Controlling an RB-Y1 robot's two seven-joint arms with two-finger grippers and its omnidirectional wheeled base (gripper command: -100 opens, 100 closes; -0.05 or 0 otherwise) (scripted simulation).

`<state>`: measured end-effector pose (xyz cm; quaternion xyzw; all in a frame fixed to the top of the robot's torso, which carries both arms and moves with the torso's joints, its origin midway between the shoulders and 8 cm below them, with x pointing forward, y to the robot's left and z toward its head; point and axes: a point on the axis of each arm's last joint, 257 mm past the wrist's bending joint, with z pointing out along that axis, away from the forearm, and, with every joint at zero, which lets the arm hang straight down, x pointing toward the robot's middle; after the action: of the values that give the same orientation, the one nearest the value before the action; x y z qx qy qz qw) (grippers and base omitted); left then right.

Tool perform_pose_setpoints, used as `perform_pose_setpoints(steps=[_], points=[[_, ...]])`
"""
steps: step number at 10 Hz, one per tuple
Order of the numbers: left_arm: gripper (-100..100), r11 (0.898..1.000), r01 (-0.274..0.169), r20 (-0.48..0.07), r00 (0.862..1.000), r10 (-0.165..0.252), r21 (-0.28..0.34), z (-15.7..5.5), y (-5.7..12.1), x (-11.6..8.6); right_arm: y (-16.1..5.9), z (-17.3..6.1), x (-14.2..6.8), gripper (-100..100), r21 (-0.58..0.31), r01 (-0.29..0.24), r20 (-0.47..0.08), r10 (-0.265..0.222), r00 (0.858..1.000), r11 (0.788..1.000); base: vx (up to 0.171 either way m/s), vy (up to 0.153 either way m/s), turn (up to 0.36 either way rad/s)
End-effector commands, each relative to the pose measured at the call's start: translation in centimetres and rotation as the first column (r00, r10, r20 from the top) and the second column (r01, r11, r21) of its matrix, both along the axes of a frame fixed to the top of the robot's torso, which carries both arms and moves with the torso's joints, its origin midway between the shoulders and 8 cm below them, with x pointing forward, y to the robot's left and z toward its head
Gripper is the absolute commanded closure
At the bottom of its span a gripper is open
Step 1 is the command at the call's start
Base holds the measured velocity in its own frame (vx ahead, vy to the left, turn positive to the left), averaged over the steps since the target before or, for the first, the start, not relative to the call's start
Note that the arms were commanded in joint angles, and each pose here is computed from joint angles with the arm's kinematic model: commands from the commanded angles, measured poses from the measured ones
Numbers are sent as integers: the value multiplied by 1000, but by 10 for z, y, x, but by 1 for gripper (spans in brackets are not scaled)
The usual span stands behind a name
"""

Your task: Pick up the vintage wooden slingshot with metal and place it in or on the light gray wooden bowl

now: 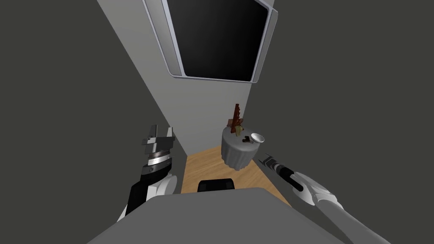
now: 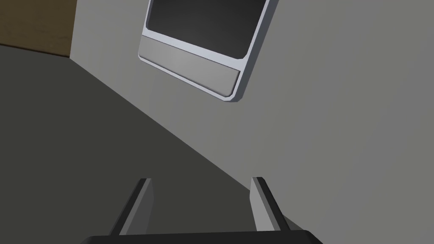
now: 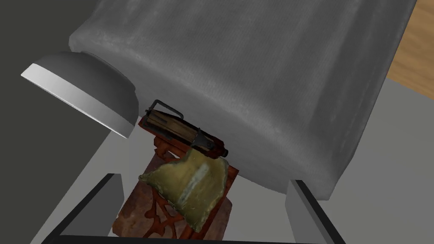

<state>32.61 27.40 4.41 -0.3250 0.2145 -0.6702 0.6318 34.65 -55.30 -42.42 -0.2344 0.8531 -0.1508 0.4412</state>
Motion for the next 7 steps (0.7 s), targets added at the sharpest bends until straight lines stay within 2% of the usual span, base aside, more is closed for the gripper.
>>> perform_pose_setpoints(steps=[1,2,3,4,6,7], points=[[0,1000,0,0,1000,0,0,0,0,0,-32,-7,-18,-100,-109,-10,-75,2,997,994,148,121,29],[0,1000,0,0,1000,0,0,0,0,0,-35,-10,-22,-100,-119,-12,-87,2,996,993,134,77,3],[0,1000,0,0,1000,0,0,0,0,0,-56,-14,-36,-100,-188,-26,-140,-1,990,982,155,75,32],[0,1000,0,0,1000,0,0,0,0,0,-56,-15,-36,-100,-191,-28,-143,1,990,981,112,67,12],[0,1000,0,0,1000,0,0,0,0,0,-92,-19,-60,-100,-302,-67,-236,-7,972,951,135,76,50],[0,1000,0,0,1000,0,0,0,0,0,-94,-21,-65,-100,-311,-73,-248,-7,969,948,146,50,22]])
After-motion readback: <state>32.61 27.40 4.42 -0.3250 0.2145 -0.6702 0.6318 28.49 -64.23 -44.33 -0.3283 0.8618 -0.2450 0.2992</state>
